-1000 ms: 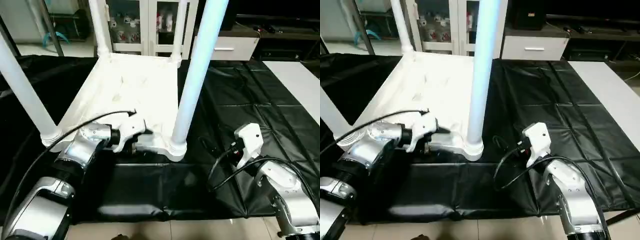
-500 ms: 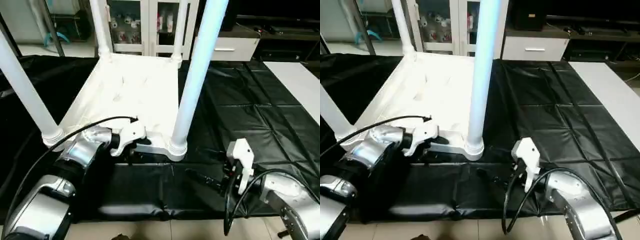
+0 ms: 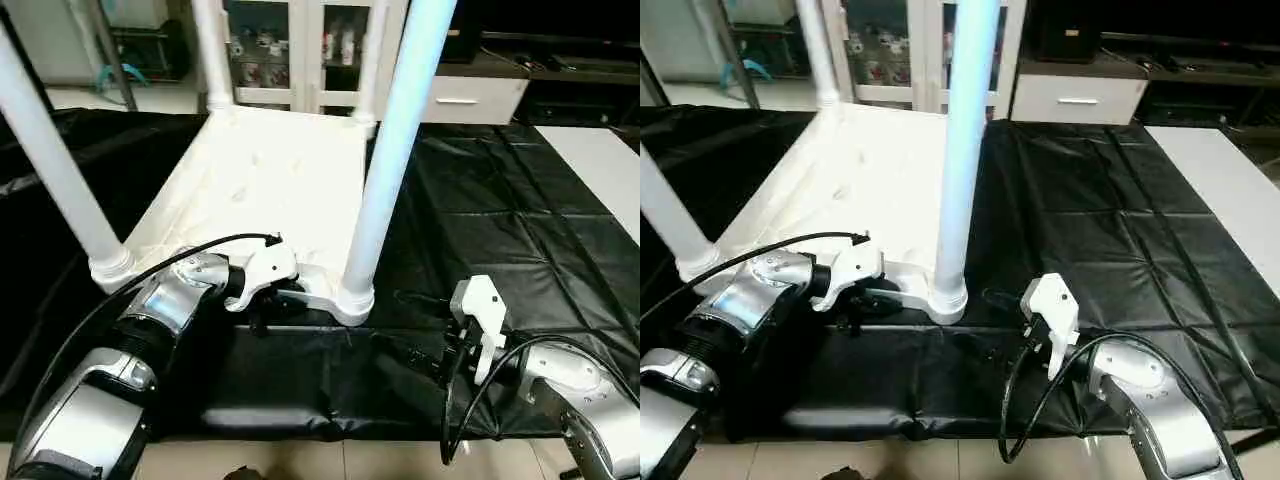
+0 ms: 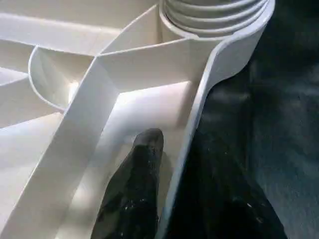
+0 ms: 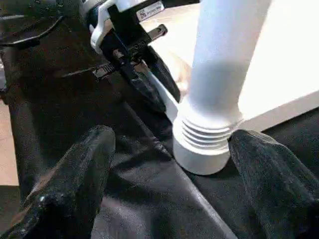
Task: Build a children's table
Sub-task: Rotate table base, then rotate leg to tighten
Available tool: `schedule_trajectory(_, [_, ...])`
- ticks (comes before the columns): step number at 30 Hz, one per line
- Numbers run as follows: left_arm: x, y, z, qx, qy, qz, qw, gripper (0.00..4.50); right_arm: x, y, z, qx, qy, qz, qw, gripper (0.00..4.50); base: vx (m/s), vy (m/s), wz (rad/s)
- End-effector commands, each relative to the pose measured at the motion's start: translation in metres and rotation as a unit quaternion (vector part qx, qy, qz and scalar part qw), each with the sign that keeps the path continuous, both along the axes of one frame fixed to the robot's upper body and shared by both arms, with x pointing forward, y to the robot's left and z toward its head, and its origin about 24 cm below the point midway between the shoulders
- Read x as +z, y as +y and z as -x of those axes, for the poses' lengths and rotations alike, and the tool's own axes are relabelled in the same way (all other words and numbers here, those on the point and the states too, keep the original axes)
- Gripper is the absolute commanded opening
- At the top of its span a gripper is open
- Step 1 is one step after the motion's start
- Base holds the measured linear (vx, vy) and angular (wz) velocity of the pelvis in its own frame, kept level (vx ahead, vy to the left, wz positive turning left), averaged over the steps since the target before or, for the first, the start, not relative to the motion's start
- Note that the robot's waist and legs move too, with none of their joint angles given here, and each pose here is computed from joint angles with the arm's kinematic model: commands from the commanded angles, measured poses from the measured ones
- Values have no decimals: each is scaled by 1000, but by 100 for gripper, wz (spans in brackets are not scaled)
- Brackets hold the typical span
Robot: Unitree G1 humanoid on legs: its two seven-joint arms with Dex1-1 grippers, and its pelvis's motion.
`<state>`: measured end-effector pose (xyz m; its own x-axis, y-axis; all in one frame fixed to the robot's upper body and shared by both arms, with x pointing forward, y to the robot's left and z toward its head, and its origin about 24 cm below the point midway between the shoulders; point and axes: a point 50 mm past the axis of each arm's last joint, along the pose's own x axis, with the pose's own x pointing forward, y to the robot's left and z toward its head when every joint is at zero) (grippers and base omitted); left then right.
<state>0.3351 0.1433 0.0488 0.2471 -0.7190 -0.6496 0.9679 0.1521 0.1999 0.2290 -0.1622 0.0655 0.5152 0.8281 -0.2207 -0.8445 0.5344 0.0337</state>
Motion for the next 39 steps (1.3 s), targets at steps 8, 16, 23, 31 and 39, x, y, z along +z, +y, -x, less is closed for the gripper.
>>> schedule_trajectory(8, [-11, -6, 4, 68, 44, 19, 997, 78, 4, -5, -4, -20, -15, 11, 1000, 396, 0, 0, 0])
schedule_trajectory(16, [-31, -18, 14, 170, 58, 14, 984, 75, 1, -11, -15, -73, -32, 35, 996, 396, 0, 0, 0])
schedule_trajectory(23, [-37, -28, 21, 226, 43, -14, 973, 75, 1, -14, -23, -101, -40, 46, 993, 396, 0, 0, 0])
schedule_trajectory(31, [-31, -41, 43, 85, 61, 8, 994, 75, 4, -19, -26, -117, -48, 45, 991, 396, 0, 0, 0])
schedule_trajectory(39, [-32, -24, 63, 11, 116, -12, 993, 70, 9, -23, -20, -52, -32, 47, 997, 396, 0, 0, 0])
